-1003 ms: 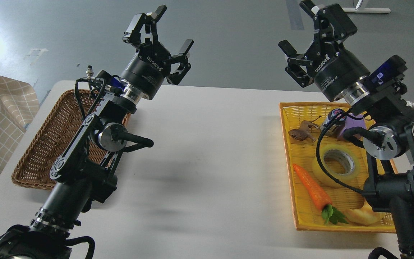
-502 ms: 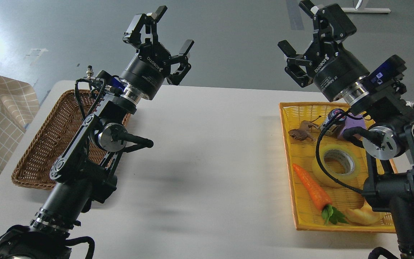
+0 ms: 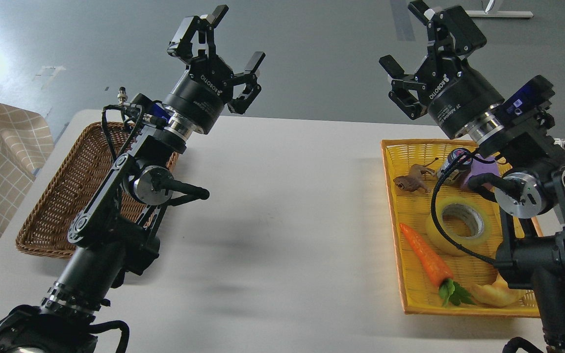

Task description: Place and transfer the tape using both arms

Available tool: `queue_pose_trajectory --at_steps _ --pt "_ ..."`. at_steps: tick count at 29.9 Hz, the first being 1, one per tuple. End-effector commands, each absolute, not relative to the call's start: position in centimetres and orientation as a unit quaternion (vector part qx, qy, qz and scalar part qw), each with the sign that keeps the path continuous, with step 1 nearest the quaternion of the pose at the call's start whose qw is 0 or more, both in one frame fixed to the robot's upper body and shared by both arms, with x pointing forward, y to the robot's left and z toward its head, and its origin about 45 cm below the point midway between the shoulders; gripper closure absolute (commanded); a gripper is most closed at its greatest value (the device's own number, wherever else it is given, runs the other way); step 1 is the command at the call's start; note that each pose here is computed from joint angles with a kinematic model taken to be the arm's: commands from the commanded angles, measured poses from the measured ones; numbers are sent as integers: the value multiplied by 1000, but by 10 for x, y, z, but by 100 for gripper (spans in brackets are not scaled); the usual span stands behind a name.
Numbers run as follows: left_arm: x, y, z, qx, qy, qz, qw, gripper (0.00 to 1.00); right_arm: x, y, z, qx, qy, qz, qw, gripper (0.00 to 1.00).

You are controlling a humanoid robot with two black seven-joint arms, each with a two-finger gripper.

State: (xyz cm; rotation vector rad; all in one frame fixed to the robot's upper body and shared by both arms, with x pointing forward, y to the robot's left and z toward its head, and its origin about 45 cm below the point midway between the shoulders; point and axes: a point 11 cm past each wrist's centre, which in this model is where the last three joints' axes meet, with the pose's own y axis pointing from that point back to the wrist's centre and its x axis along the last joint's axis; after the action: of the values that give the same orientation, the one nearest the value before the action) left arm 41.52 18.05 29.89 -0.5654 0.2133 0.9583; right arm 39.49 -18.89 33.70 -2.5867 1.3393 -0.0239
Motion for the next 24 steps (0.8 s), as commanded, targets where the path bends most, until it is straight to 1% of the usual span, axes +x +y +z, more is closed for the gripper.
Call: queue_pose_trajectory --at_steps 1,24 --pt "415 180 299 -269 102 454 843 2 395 -189 337 -882 457 -8 114 0" --pt "415 180 297 -268 105 455 843 2 395 -188 335 -883 455 -6 113 0"
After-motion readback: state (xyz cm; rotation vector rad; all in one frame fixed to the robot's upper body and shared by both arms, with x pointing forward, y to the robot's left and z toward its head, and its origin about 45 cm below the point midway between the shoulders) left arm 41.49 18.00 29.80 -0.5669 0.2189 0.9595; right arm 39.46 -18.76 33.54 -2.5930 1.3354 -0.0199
